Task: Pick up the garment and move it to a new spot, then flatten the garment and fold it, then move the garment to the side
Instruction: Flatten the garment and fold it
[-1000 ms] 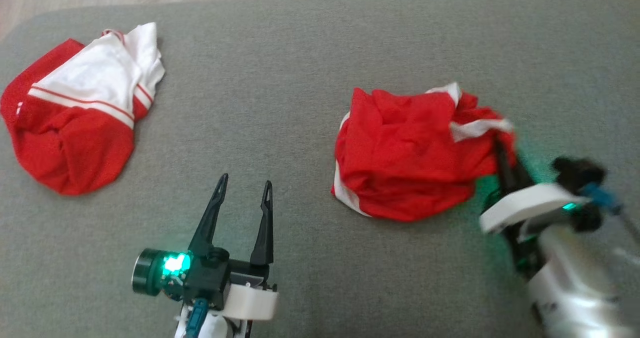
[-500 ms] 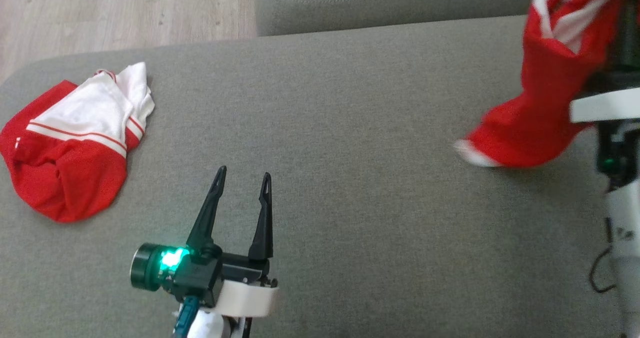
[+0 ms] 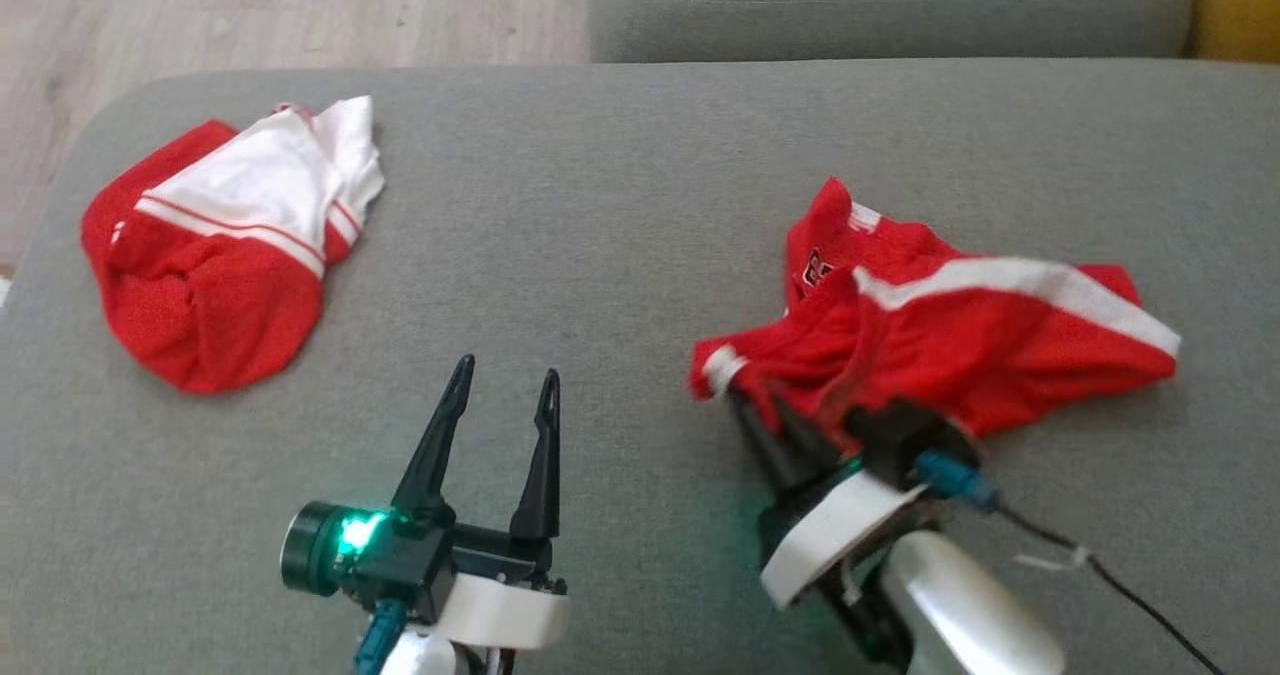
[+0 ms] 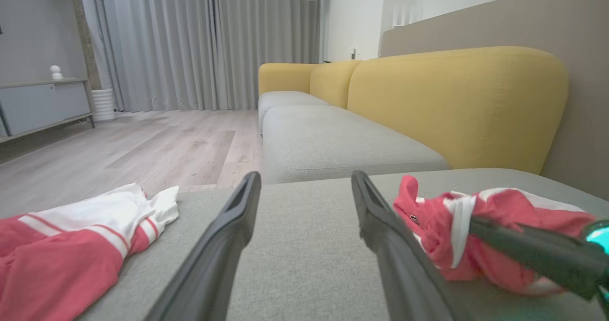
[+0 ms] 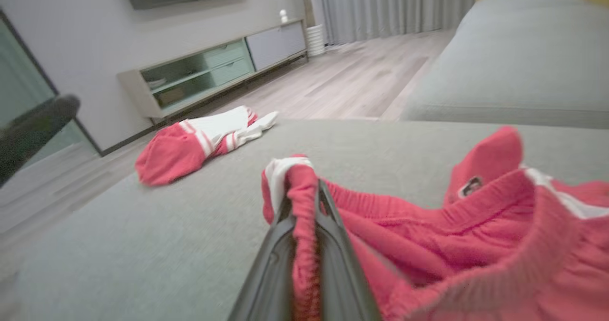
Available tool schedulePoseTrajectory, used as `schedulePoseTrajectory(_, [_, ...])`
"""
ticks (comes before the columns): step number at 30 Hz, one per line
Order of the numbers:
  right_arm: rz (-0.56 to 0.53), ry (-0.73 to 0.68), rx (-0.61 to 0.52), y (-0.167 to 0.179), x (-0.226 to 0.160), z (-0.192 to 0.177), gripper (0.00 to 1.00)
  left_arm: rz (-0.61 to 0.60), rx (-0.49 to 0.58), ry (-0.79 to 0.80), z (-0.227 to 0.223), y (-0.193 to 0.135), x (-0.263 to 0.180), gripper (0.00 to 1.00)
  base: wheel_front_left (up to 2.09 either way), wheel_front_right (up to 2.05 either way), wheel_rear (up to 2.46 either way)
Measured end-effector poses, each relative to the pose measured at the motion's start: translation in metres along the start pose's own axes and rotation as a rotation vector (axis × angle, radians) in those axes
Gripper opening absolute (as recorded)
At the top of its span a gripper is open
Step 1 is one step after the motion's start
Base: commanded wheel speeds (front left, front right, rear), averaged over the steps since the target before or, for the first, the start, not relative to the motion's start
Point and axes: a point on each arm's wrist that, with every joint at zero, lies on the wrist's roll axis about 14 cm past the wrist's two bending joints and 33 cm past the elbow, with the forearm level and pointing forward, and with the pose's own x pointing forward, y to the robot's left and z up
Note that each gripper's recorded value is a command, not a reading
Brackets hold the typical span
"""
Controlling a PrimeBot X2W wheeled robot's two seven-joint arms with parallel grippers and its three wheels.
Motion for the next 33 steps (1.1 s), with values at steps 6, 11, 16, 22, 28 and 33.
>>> schedulePoseTrajectory(6, [0.093,0.013,-0.022,0.028,0.005,-0.008,1.0,0.037,0.029,-0.006,0.002,0.01,-0.003,1.0,0.0,0.0,0.0])
schedulePoseTrajectory(11, [-0.003,-0.094,-0.085,-0.008,0.005,0.03,1.0,-0.003,-0.015,-0.017,0.005,-0.001,0.009,1.0,0.0,0.0,0.0])
schedulePoseTrajectory(16, [-0.204,-0.21,-0.134,-0.075,-0.025,0.068,1.0,-0.11,-0.119,-0.054,0.018,-0.028,0.039,1.0,0.0,0.0,0.0])
schedulePoseTrajectory(22, [-0.456,-0.15,-0.141,-0.133,-0.094,0.042,1.0,-0.327,-0.279,0.176,-0.016,-0.099,0.067,1.0,0.0,0.0,0.0])
schedulePoseTrajectory(28, [-0.602,-0.16,-0.13,-0.158,-0.132,0.042,1.0,-0.481,-0.401,0.485,-0.05,-0.156,0.078,1.0,0.0,0.0,0.0])
schedulePoseTrajectory(33, [-0.667,-0.126,-0.102,-0.164,-0.15,0.027,1.0,-0.486,-0.434,0.67,-0.079,-0.172,0.085,1.0,0.0,0.0,0.0])
